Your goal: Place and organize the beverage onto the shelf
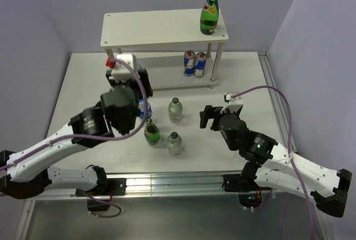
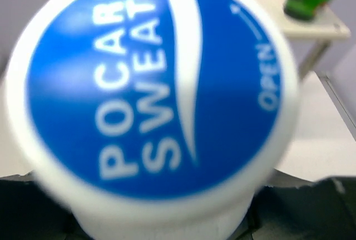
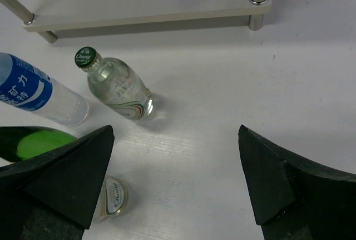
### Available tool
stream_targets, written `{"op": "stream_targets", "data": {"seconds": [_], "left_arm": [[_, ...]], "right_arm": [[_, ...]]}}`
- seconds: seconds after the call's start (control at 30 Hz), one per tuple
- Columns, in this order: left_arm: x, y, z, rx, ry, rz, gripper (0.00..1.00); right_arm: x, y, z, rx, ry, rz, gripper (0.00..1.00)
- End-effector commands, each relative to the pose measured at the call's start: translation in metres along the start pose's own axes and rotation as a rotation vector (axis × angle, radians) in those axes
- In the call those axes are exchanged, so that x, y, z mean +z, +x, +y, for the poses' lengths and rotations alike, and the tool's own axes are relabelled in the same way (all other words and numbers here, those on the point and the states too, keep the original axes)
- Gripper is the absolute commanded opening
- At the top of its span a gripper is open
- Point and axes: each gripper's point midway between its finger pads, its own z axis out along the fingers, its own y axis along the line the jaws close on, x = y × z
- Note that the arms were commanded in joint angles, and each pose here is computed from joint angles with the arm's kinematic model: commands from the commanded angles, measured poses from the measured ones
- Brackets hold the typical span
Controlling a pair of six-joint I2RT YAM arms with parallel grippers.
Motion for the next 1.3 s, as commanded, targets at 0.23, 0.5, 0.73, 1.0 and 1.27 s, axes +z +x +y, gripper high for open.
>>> {"op": "stream_targets", "data": {"seconds": [0.23, 0.5, 0.73, 1.0, 1.27], "left_arm": [[0.081, -0.187, 0.039, -0.048, -0.051, -0.273, 0.00], [0.165, -0.199, 0.052, -0.001, -0.089, -0.246, 0.00], [0.215, -0.166, 0.082, 0.000, -0.119, -0.170, 0.00], [0.238, -0.146, 0.102, -0.007, -0.138, -0.125, 0.00], [0.254, -0.135, 0.108, -0.011, -0.136, -0.108, 0.00]], "right_arm": [[-0.011, -0.020, 0.004, 0.095, -0.044, -0.061, 1.00], [-0.018, -0.005, -0.007, 0.126, -0.051, -0.048, 1.00], [-0.020, 0.003, -0.014, 0.129, -0.037, -0.036, 1.00], [-0.017, 0.012, -0.018, 0.122, -0.023, -0.025, 1.00], [-0.015, 0.015, -0.016, 0.122, -0.024, -0.021, 1.00]]}}
